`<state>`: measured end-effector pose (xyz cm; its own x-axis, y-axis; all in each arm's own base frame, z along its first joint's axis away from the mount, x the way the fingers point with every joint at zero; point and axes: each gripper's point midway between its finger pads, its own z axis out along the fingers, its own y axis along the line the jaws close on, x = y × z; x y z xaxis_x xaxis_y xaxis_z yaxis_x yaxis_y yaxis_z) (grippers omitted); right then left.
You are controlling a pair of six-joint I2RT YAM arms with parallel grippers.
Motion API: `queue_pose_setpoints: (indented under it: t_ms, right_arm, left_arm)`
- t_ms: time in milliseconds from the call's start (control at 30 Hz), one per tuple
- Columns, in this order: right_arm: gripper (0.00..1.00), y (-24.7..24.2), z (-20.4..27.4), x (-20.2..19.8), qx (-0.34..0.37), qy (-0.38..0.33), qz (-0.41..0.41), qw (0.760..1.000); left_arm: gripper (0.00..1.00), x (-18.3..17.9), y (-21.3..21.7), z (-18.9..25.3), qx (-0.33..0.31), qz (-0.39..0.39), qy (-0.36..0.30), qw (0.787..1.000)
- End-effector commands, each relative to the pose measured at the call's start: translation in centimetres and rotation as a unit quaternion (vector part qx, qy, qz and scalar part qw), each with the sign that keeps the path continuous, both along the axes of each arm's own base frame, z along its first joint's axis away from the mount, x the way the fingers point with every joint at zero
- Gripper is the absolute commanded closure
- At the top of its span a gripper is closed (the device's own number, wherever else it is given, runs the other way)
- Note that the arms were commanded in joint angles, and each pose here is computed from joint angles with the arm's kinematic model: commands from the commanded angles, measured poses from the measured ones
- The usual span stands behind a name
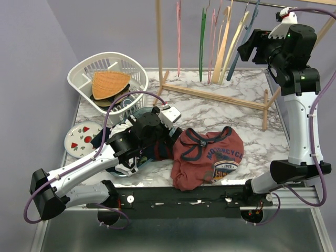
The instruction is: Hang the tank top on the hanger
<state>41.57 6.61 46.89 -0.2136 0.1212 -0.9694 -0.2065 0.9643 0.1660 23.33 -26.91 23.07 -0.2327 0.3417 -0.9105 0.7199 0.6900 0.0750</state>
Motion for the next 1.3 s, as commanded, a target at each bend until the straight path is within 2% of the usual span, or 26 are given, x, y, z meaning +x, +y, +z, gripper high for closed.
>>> queue_pose_setpoints:
  t_ms: [0, 300, 567, 733, 767, 833, 967, 1267]
  right_arm:
    - [0.16, -0.7, 0.3, 0.8, 0.003, -0.008, -0.02, 1.0]
    - [0.2, -0.2, -0.8, 2.0, 0.002, 0.004, -0.02, 1.0]
    - [0.29, -0.9, -1.3, 2.4, -0.019, 0.003, -0.051, 0.999]
    - [0.43, -1.5, -1.6, 2.0, -0.029, -0.003, -0.06, 0.998]
    - [0.52, -1.5, -1.6, 1.9, -0.032, -0.004, -0.06, 0.998]
    - [0.58, -1.9, -1.8, 1.8, -0.035, -0.003, -0.072, 0.997]
    - [0.76, -2.4, -1.6, 1.7, -0.044, -0.009, -0.08, 0.996]
    - [0.98, -3.2, 1.0, 0.7, -0.063, -0.042, -0.091, 0.993]
  left_arm:
    - [0.01, 0.4, 0.5, 0.8, -0.004, 0.008, -0.015, 1.0]
    - [0.01, 0.4, 0.3, 0.6, -0.003, 0.006, -0.013, 1.0]
    - [0.01, 0.4, 0.3, 0.5, -0.002, 0.006, -0.013, 1.0]
    - [0.01, 0.3, 0.2, 0.6, -0.004, 0.003, -0.012, 1.0]
    - [0.01, 0.3, 0.2, 0.6, -0.005, 0.003, -0.011, 1.0]
    - [0.01, 0.2, 0.2, 0.7, -0.006, 0.002, -0.012, 1.0]
    - [0.01, 0.3, 0.3, 0.7, -0.007, 0.003, -0.012, 1.0]
    - [0.01, 0.2, 0.3, 0.7, -0.008, 0.002, -0.011, 1.0]
